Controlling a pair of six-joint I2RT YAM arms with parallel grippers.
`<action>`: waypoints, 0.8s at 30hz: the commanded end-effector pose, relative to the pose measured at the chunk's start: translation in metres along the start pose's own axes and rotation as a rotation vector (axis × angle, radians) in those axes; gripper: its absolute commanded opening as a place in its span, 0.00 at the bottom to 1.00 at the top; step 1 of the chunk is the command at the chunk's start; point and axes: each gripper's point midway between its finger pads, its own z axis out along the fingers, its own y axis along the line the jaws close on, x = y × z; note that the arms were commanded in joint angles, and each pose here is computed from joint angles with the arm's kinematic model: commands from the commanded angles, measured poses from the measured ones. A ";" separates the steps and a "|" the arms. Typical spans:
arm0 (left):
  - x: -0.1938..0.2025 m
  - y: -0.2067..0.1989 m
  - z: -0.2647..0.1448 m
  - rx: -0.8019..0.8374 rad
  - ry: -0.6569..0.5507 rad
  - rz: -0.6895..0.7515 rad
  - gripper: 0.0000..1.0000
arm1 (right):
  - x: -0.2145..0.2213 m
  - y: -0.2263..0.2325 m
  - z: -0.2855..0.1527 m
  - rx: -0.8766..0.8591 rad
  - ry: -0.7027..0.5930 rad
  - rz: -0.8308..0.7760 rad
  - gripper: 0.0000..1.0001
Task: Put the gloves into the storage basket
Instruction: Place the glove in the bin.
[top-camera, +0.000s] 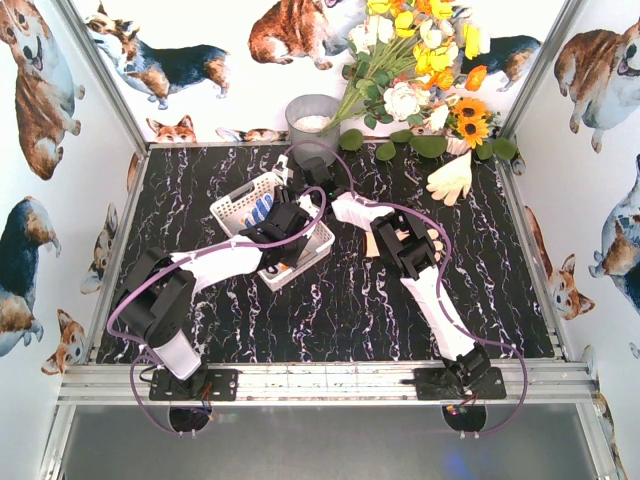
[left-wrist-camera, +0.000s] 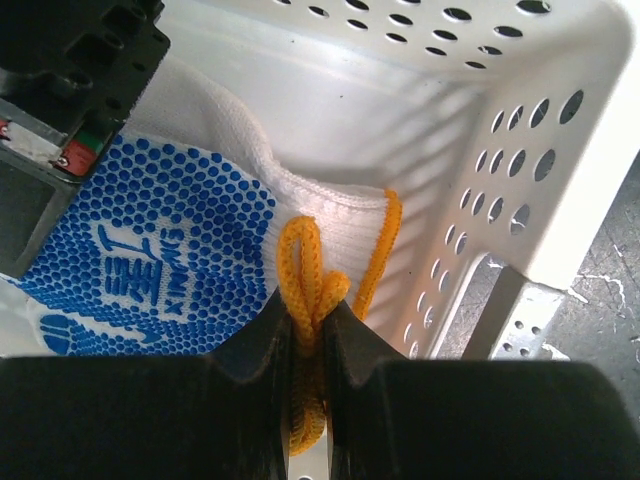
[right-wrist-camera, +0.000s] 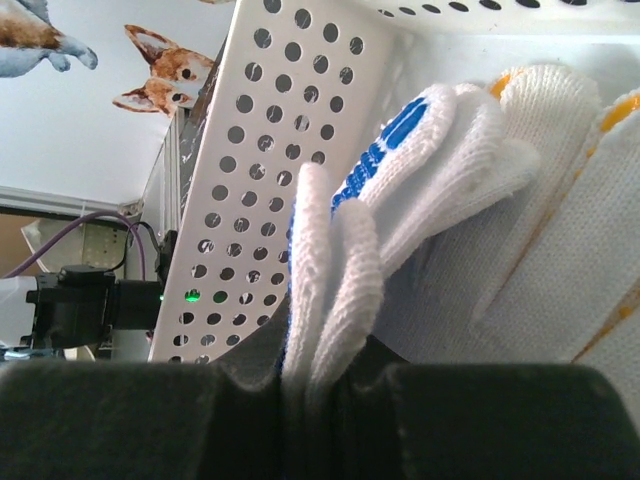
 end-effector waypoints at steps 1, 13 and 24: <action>0.012 -0.046 0.000 0.192 0.054 -0.024 0.00 | -0.058 0.009 -0.018 0.047 -0.168 -0.172 0.03; 0.015 -0.049 0.005 0.209 0.065 -0.030 0.19 | -0.069 0.025 -0.026 0.030 -0.181 -0.211 0.33; 0.001 -0.052 0.000 0.235 0.026 -0.052 0.32 | -0.083 0.053 -0.040 0.054 -0.202 -0.276 0.43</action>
